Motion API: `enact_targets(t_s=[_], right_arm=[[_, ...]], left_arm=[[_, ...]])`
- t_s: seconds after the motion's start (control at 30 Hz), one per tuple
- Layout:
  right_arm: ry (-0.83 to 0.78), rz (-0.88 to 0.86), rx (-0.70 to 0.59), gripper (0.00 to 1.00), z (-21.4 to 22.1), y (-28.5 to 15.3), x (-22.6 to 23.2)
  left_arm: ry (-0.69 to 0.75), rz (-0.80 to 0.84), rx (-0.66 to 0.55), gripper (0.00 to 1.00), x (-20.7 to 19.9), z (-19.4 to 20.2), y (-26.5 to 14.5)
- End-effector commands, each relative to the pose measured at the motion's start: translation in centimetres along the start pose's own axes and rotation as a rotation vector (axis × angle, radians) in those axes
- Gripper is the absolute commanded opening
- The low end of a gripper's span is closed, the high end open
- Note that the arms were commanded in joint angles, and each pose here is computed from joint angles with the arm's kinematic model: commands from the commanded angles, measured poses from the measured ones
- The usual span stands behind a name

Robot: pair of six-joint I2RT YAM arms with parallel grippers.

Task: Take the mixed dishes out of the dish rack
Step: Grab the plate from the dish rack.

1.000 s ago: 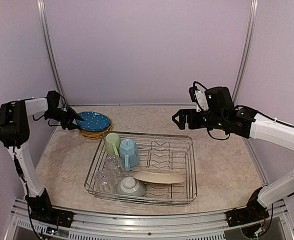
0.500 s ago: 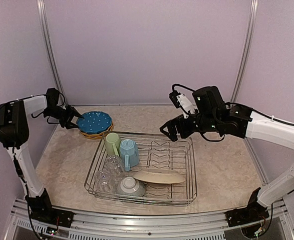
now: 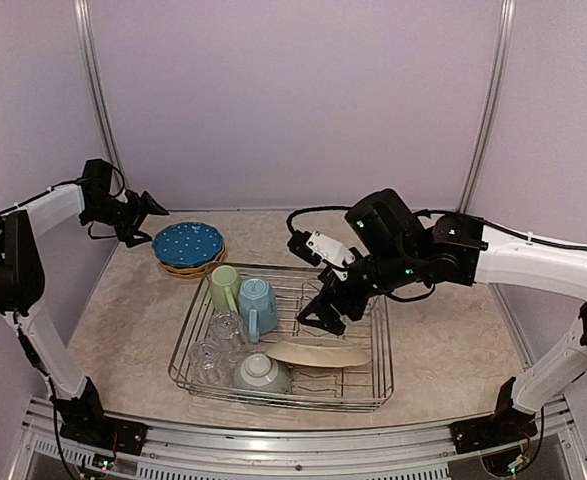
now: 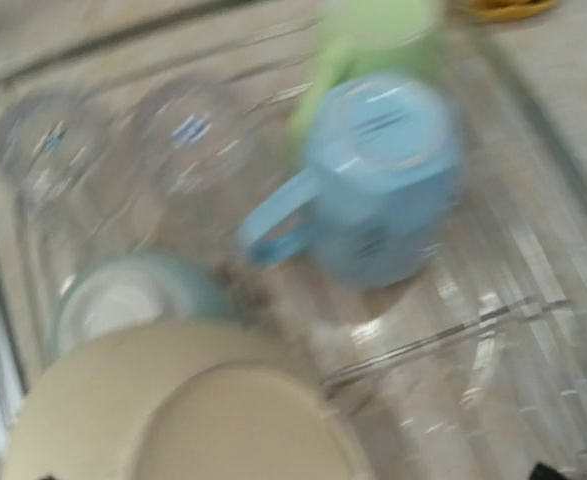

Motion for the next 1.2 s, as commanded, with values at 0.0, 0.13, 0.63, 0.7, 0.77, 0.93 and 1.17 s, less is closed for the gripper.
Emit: enact_targets(t_s=[0.0,0.13,0.63,0.7,0.77,0.93,1.17], right_arm=[[-0.109,-0.064,0.119,1.00,1.7,0.7,3.0],[-0.154,-0.036,0.191,1.00,2.8,1.6,4.5],[-0.314,0.236,0.372,1.00,6.5,4.0,6.4],[-0.342,0.277,0.389,0.99,6.8,4.4,6.4],[-0.368,0.319,0.404,0.98,7.1,4.7,6.3],[-0.400,0.430,0.465,0.86,7.8,5.6,5.8],[-0.446,0.506,0.507,0.68,8.9,6.6,5.2]], left_arm=[[0.085,0.011,-0.063,0.84,-1.6,0.1,-1.2],[0.104,0.014,-0.077,0.88,-2.1,0.1,-1.6],[0.115,0.013,-0.074,0.92,-2.5,0.5,-1.6],[0.117,0.016,-0.073,0.92,-2.6,0.5,-1.6],[0.118,0.011,-0.071,0.92,-2.6,0.6,-1.5],[0.119,0.013,-0.069,0.92,-2.8,0.6,-1.5],[0.118,0.016,-0.070,0.92,-2.8,0.7,-1.6]])
Point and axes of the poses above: each gripper's point midway between its finger pads, its own y axis out along the fingers, its own x axis along the line the jaws close on, z = x × y, the point moved 6 cm from there along -y, back along the fingers, and after that the axes turned 12 degrees about y, right-handed, at the moved point
